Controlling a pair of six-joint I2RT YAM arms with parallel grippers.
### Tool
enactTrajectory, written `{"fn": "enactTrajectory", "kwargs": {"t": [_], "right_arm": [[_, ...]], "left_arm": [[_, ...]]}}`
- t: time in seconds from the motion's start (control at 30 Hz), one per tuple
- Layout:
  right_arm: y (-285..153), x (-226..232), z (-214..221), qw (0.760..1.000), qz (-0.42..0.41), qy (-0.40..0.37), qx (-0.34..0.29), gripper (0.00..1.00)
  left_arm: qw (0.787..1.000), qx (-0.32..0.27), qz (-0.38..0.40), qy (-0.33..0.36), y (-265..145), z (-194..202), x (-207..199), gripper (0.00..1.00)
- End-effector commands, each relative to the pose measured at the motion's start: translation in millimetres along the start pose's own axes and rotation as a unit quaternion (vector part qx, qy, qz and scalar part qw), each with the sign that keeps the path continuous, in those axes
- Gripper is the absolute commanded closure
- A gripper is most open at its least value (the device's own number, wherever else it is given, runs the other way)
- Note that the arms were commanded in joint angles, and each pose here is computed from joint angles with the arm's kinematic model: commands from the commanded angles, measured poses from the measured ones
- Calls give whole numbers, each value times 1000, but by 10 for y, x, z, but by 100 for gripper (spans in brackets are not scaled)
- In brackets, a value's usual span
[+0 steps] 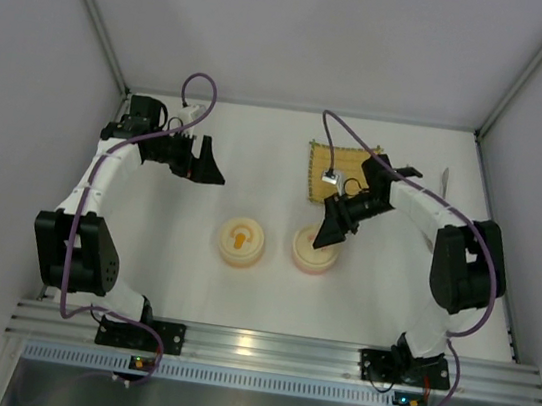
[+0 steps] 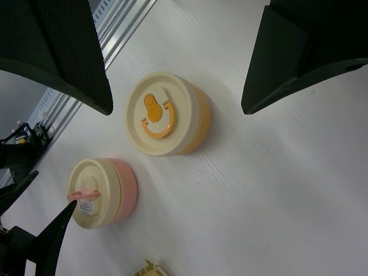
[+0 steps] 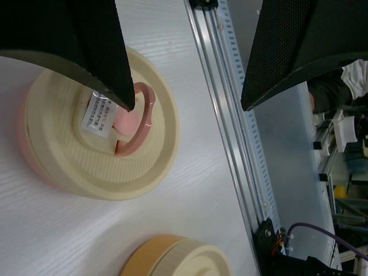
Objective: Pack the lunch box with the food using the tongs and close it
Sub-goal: Screw the box lid onto the packing box.
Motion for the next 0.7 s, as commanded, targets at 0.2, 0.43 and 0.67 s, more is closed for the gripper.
{"fn": "enactTrajectory", "kwargs": {"t": [0.2,0.43,0.67], "right_arm": [[-164,-119,-237,998,38,-16,-43,28],[-373,-37,-398,989,85,-43,-111,62],[-522,68,-490,978,131,-70,-146,75]], "left_arm": [[999,-23,7,24,-70,-96,-86,2],[1000,-18,9,22,-61,-42,-85,2],[1000,-18,13,20,-44,-35,-88,2]]}}
Point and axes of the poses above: each gripper's point midway between its finger pads, its own y axis out along the fingers, its own x axis along the line the jaws close on, z = x × y, the point moved 1 cm from there along -y, back along the fingers, and after that the axes turned 8 degrees about y, right-handed, at the moved point
